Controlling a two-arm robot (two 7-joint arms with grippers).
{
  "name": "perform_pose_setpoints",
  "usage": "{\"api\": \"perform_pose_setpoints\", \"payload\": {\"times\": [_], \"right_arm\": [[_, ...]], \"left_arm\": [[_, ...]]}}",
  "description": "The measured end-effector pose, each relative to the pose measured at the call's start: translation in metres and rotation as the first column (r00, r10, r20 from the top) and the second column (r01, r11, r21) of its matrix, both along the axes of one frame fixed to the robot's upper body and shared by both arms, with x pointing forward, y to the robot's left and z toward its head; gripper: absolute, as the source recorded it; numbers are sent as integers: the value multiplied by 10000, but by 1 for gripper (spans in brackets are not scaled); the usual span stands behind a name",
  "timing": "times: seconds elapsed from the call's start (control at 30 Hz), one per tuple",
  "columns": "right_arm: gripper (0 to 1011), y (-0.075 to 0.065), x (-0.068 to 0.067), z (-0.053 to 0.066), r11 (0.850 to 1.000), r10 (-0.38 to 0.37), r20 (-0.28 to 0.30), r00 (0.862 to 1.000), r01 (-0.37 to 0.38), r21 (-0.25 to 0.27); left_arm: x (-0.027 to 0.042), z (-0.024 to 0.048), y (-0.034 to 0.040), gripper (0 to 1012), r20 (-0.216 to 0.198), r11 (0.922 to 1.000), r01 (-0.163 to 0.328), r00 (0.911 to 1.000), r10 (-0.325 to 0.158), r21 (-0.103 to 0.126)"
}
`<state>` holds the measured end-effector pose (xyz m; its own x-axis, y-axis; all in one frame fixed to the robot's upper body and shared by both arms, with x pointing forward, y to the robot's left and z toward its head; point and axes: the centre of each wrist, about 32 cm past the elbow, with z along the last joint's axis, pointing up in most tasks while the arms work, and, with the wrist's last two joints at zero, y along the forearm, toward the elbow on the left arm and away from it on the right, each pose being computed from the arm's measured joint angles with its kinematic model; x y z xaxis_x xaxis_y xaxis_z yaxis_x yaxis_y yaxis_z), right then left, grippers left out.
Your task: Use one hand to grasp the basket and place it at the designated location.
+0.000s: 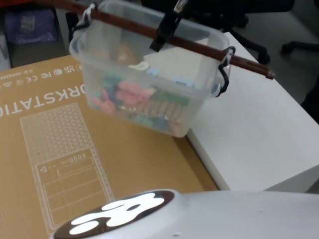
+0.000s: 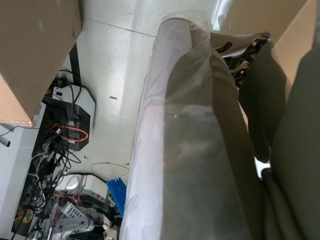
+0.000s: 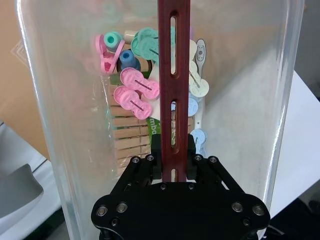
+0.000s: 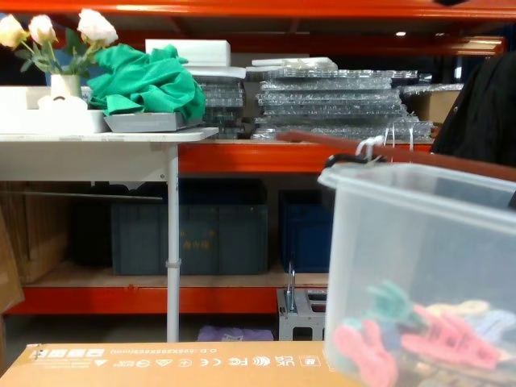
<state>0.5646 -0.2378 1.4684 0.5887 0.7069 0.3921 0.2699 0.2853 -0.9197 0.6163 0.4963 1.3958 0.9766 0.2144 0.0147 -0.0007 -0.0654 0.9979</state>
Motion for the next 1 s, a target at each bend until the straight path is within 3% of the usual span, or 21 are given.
{"api": "perform_pose_setpoints", "payload": {"times": [0.2,0.5,0.63,0.67,0.83,1.0], "right_arm": [[237,-240,53,128,9929,-1162,-88,9932,1163,233],[237,-537,143,179,9692,-2427,-283,9697,2437,353],[237,-704,207,143,9503,-3075,-515,9502,3094,353],[237,-788,240,119,9398,-3376,-628,9392,3400,331],[237,-921,294,72,9197,-3891,-791,9178,3919,233],[237,-1068,326,56,8903,-4523,-901,8873,4552,136]], "left_arm": [[0,0,0,0,0,10000,1,10000,-1,-1],[0,0,0,0,0,10000,-1,10000,1,1],[0,0,0,0,0,10000,1,10000,-1,1],[0,0,0,0,0,10000,1,10000,-1,-1],[0,0,0,0,0,10000,0,10000,0,1],[0,0,0,0,1,10000,-1,10000,1,0]]}}
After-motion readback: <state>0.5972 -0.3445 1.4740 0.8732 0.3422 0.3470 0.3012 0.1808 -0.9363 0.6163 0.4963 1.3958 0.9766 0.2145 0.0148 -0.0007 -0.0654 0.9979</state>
